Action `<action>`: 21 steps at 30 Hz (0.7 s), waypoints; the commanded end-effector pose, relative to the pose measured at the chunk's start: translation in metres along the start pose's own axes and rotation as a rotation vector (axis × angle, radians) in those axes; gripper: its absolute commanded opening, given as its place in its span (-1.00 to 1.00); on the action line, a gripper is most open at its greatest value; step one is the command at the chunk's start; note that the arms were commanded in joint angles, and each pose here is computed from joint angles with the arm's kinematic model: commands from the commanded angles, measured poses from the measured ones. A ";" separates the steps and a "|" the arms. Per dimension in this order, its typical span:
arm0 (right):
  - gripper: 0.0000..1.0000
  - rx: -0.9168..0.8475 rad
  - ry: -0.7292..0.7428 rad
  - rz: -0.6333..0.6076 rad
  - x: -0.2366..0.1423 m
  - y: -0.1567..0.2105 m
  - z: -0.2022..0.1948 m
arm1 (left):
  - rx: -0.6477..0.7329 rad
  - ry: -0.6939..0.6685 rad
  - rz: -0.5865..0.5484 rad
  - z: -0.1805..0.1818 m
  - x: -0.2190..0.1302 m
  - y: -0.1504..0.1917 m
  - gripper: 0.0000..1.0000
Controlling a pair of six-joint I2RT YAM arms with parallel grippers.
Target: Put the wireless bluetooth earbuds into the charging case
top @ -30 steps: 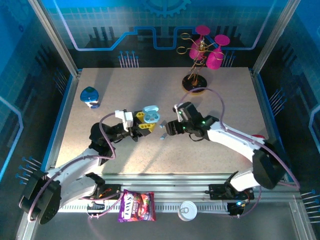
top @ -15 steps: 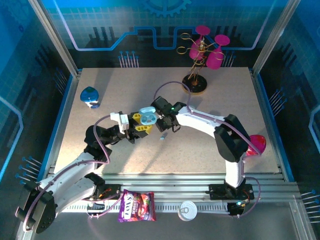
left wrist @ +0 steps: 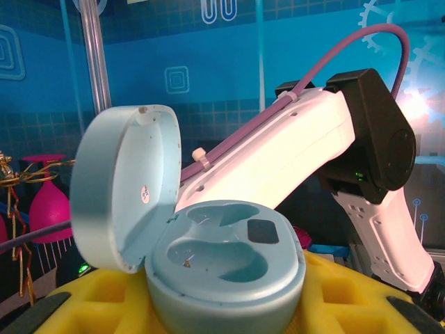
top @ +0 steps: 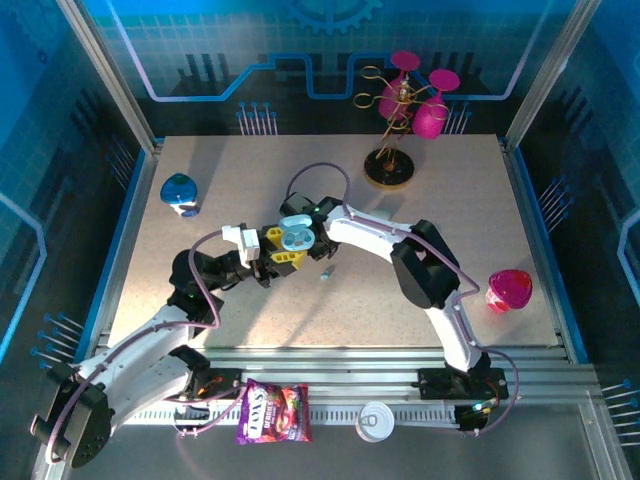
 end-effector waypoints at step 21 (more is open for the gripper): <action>-0.52 -0.095 0.011 0.127 0.029 -0.003 0.017 | 0.028 -0.015 0.014 0.003 0.001 0.003 -0.46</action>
Point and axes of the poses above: each hand's point on the last joint's axis, 136 mm out from that joint toward the fingers, its own x axis out along the fingers, its own z axis along the line the jaws close on, y = z × x, the point moved 6 cm from there along -x, back along the fingers, and after that the axes turned 11 degrees about -x, right-handed, at the moved point
